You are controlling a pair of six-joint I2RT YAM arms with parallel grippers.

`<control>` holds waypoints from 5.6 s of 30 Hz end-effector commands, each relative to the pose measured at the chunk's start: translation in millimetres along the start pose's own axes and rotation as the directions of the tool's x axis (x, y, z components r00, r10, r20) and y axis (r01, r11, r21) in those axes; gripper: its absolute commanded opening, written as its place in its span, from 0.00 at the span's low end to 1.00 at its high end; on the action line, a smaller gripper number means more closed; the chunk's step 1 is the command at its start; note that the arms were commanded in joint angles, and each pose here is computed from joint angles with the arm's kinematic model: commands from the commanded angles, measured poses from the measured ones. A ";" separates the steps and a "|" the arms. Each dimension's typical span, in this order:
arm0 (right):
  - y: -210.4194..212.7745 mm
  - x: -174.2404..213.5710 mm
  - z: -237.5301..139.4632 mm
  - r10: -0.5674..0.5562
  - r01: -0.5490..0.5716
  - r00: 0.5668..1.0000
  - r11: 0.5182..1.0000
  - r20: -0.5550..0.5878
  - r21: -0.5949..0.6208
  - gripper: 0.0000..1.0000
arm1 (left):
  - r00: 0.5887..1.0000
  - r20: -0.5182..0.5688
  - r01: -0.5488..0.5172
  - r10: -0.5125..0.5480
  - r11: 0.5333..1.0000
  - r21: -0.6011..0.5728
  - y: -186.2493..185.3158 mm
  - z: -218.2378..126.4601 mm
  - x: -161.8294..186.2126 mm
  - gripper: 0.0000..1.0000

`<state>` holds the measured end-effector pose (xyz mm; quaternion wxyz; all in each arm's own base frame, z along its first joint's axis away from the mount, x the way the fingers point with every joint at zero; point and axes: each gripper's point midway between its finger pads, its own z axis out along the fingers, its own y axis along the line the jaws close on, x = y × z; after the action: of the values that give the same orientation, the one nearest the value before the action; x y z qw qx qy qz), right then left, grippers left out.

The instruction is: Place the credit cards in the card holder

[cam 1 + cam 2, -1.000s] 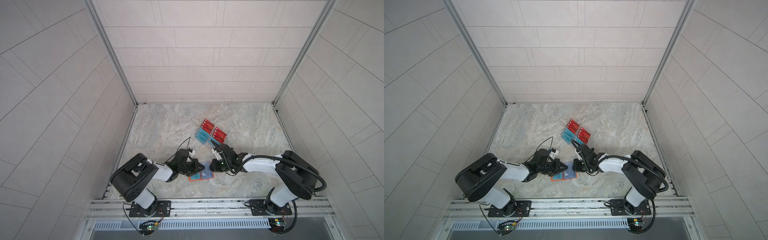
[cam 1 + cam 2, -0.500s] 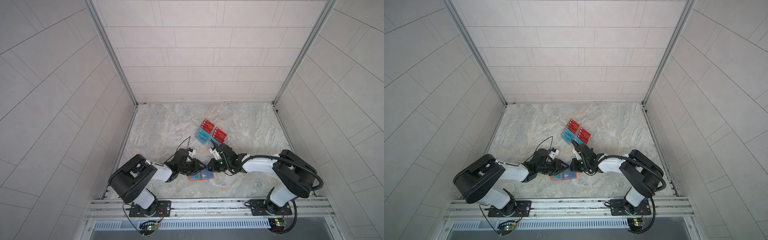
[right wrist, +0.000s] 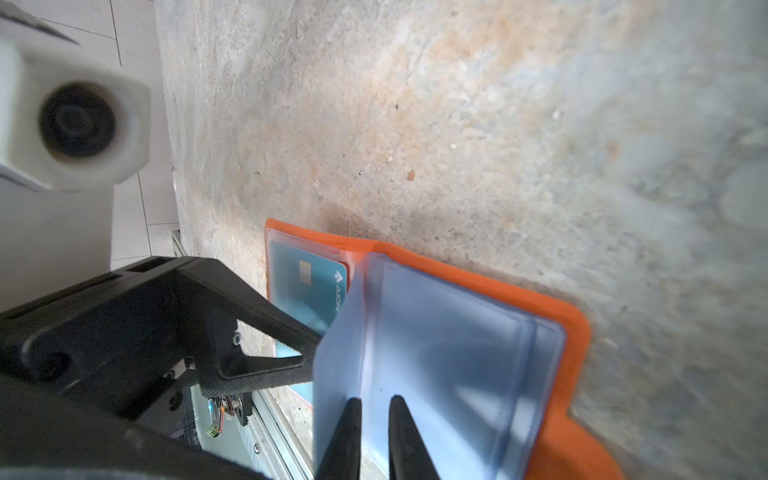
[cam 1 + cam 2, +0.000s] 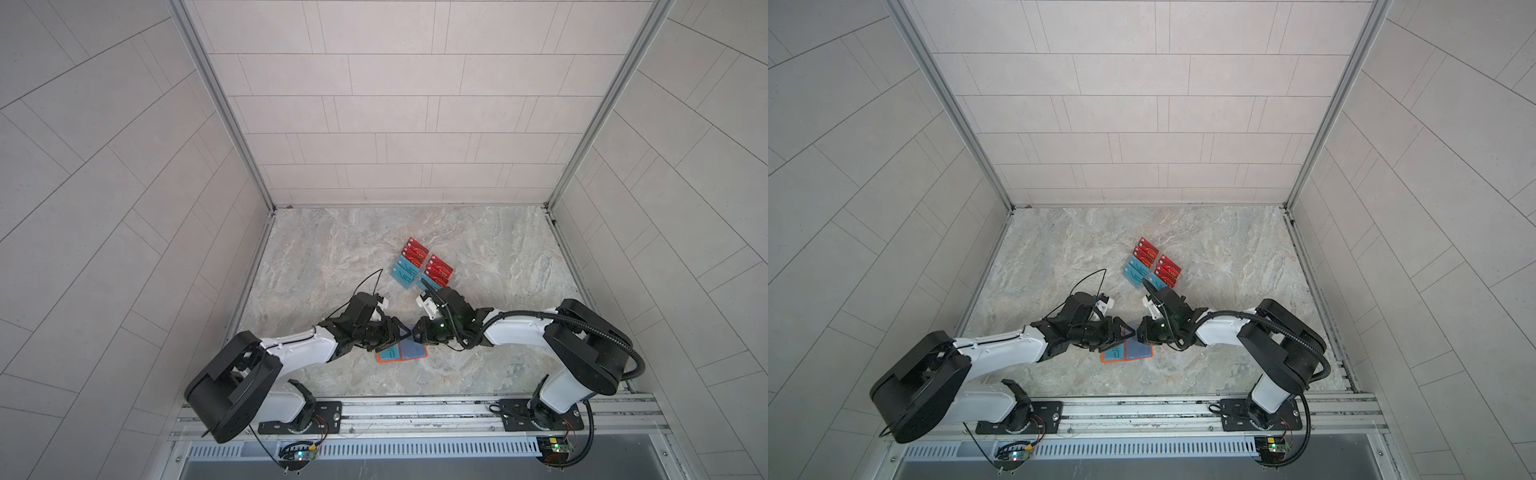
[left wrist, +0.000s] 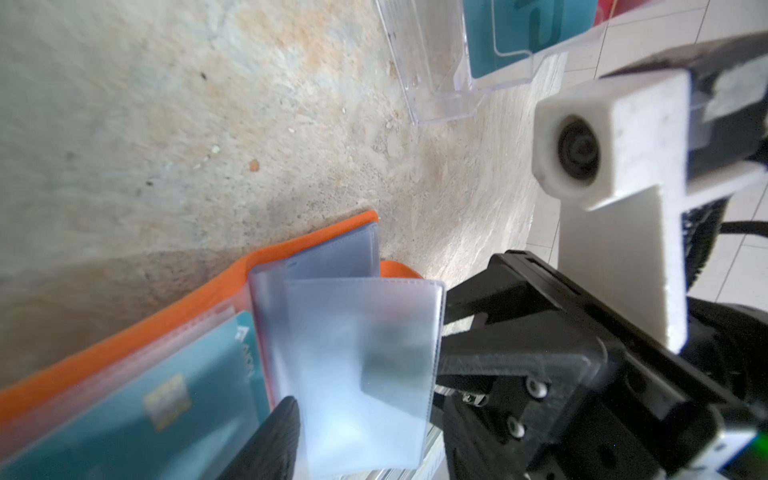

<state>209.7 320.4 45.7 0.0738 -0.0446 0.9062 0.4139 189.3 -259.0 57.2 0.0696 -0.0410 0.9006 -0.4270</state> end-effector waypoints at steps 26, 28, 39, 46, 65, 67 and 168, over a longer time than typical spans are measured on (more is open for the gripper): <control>18.7 7.3 38.1 -0.049 0.049 0.996 0.999 -0.071 0.000 0.18 | 0.992 0.123 0.059 -0.038 0.983 -0.172 50.8 -47.2 -13.2 0.57; 18.0 7.2 38.8 -0.045 0.045 0.997 0.999 -0.067 0.004 0.17 | 0.994 0.102 0.057 -0.039 0.982 -0.181 54.0 -43.6 -11.3 0.56; 16.6 0.6 40.8 0.015 -0.014 1.000 1.000 -0.021 0.015 0.15 | 0.996 0.070 0.062 -0.051 0.984 -0.169 61.0 -28.0 -11.8 0.43; 18.8 -4.5 41.6 0.050 -0.050 0.999 0.999 0.009 0.008 0.14 | 0.996 0.087 0.044 -0.025 0.972 -0.232 65.5 -36.7 -24.8 0.44; 54.4 -48.4 -8.8 -0.162 0.156 0.985 0.983 0.062 0.100 0.18 | 0.990 0.136 0.007 0.029 0.965 -0.262 20.8 -45.7 -5.8 0.36; 52.5 -57.6 -15.9 -0.184 0.175 0.981 0.977 0.062 0.121 0.22 | 0.992 0.122 0.010 0.022 0.967 -0.254 23.6 -38.2 -0.8 0.35; 1.3 -212.7 22.2 -0.524 0.607 0.793 0.640 -0.310 0.470 0.13 | 0.996 0.054 -0.039 0.065 0.923 -0.384 65.8 -28.6 12.2 0.37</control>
<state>423.1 336.7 67.9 0.1440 -0.3082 0.9361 0.0895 170.1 -196.4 21.5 0.0995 -0.0519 0.9627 -0.2463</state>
